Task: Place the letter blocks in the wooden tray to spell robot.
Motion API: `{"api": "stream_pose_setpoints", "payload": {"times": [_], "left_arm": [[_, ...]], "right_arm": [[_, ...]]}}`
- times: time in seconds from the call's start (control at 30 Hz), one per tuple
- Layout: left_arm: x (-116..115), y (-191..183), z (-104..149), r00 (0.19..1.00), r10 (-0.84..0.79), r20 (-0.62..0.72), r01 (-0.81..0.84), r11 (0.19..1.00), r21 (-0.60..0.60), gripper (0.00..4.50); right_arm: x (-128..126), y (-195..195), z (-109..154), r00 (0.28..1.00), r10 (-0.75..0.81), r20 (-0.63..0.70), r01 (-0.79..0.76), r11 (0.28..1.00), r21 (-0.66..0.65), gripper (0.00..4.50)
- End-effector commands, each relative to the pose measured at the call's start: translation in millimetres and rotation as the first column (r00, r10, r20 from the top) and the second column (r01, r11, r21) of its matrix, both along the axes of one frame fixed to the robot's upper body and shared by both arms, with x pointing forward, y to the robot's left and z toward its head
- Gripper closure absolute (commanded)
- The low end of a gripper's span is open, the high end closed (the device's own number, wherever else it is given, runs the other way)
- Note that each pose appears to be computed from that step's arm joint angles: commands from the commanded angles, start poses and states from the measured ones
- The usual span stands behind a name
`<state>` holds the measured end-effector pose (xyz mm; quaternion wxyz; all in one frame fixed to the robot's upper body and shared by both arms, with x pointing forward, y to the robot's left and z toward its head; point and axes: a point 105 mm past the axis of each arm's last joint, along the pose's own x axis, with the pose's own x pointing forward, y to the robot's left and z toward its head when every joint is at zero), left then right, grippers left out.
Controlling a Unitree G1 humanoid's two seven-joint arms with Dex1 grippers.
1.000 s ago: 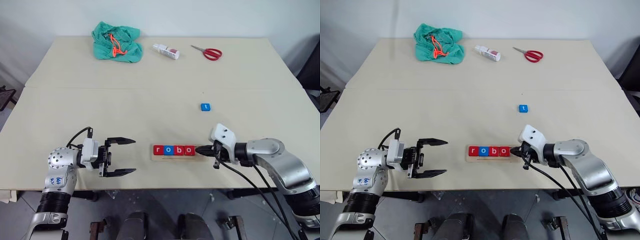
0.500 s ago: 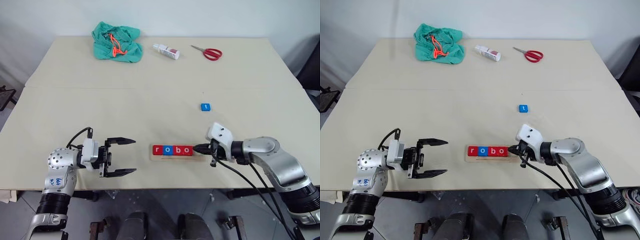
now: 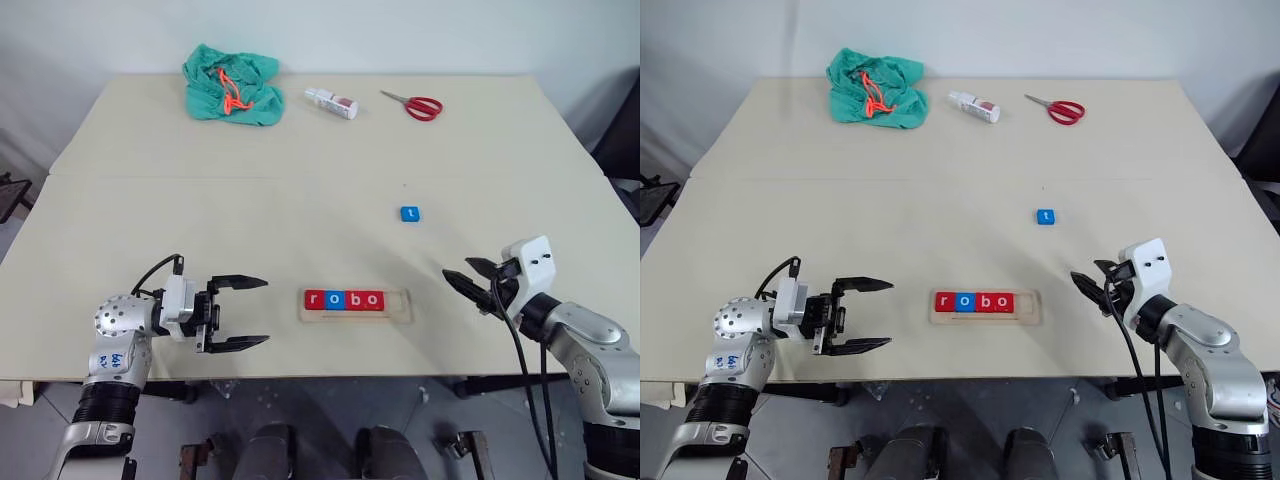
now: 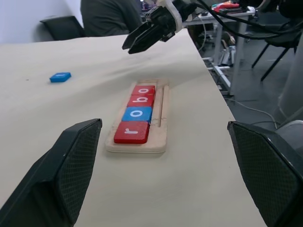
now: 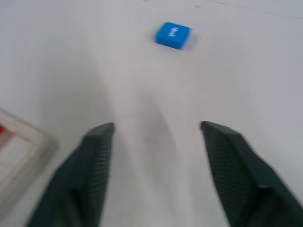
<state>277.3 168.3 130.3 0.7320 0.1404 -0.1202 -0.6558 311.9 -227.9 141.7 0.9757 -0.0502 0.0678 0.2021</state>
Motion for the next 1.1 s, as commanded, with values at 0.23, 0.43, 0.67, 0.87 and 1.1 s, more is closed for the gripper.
{"api": "stream_pose_setpoints", "payload": {"times": [0.23,0.43,0.67,0.87,1.1], "left_arm": [[2,-4,4,0.999,-0.032,0.036,0.032,0.999,-0.001,0.0],[-8,-1,2,0.999,-0.026,0.035,0.027,1.0,-0.003,0.0],[-17,4,1,0.999,0.007,0.034,-0.007,1.0,0.0,0.0],[-23,8,-2,0.999,0.039,0.028,-0.039,0.999,-0.001,0.0],[-26,10,-3,0.998,0.064,0.027,-0.063,0.998,-0.003,0.0]], "right_arm": [[42,23,24,0.996,-0.063,0.069,0.057,0.995,0.084,0.08],[81,35,25,0.995,-0.081,0.055,0.076,0.993,0.092,0.08],[115,54,21,0.997,-0.062,0.053,0.057,0.994,0.096,0.08],[136,68,9,0.997,-0.067,0.025,0.065,0.994,0.085,0.08],[145,73,-4,0.995,-0.099,-0.007,0.1,0.993,0.067,0.25]]}}
